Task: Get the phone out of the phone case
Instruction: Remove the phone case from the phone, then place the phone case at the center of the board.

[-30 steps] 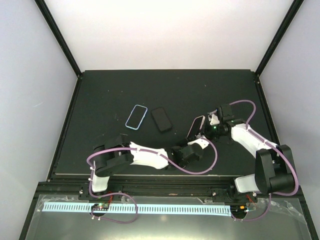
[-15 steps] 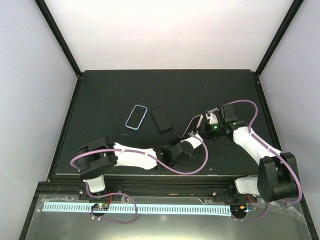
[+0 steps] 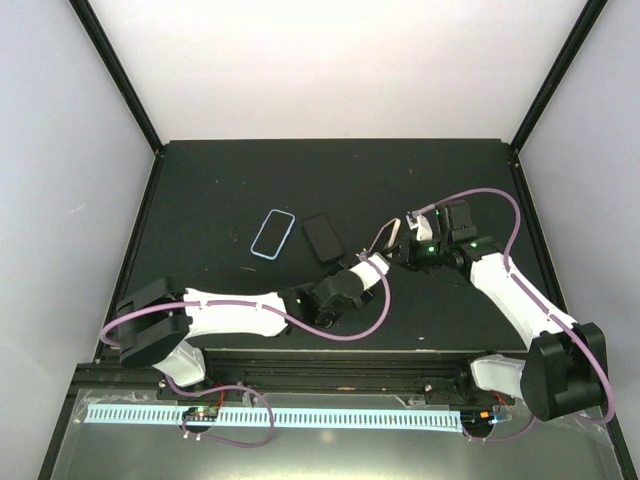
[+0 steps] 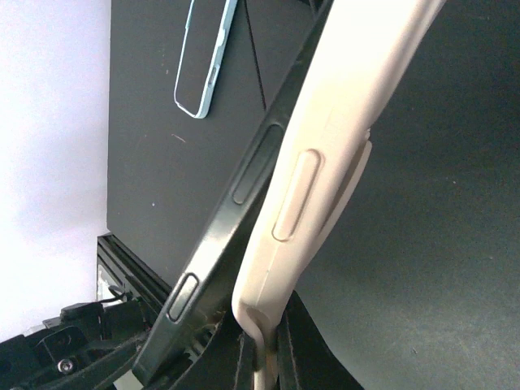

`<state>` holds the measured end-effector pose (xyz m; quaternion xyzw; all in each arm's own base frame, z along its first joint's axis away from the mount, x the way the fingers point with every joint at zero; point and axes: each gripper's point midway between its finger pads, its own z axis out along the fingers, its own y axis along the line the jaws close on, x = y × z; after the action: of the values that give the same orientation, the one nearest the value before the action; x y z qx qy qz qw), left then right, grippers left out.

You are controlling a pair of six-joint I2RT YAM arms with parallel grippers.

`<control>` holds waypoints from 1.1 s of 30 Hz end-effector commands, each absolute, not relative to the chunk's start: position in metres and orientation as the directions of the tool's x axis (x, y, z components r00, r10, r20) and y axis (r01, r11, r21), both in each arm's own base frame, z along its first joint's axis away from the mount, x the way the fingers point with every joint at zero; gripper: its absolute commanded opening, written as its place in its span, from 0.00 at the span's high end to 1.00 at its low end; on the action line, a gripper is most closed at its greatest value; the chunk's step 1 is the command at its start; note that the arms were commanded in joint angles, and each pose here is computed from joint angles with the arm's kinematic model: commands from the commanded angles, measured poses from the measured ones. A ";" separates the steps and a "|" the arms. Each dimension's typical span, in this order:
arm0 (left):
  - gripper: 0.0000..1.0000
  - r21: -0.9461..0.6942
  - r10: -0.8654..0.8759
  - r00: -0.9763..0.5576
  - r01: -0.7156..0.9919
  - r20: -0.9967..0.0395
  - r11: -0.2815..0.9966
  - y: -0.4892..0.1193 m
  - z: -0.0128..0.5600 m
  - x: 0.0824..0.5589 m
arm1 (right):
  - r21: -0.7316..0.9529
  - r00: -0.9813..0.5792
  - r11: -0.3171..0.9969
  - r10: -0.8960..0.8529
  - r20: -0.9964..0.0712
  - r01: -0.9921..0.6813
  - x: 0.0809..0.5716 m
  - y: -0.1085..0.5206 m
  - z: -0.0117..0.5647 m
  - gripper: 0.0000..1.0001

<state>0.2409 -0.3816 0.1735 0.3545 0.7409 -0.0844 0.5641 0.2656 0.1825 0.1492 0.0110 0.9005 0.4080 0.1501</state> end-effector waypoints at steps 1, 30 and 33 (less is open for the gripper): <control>0.99 0.158 0.237 -0.183 0.367 -0.954 0.917 -0.324 0.226 0.268 | 0.492 -0.898 0.871 0.207 -0.389 -0.012 0.290 0.122 0.125 0.99; 0.98 -0.095 0.059 -0.300 0.473 -0.952 0.876 -0.261 0.228 0.207 | 0.027 -0.881 0.955 -0.261 -0.394 -0.295 0.396 -0.024 0.135 0.99; 0.98 -0.086 0.088 -0.322 0.487 -0.943 0.869 -0.261 0.221 0.201 | 0.104 -0.907 0.943 -0.269 -0.325 -0.317 0.401 -0.027 0.117 0.99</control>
<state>0.2089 -0.2593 0.2141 0.1861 0.7911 -0.1563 0.5614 0.4058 -0.0239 0.1299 -0.1148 0.9702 0.0476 0.2078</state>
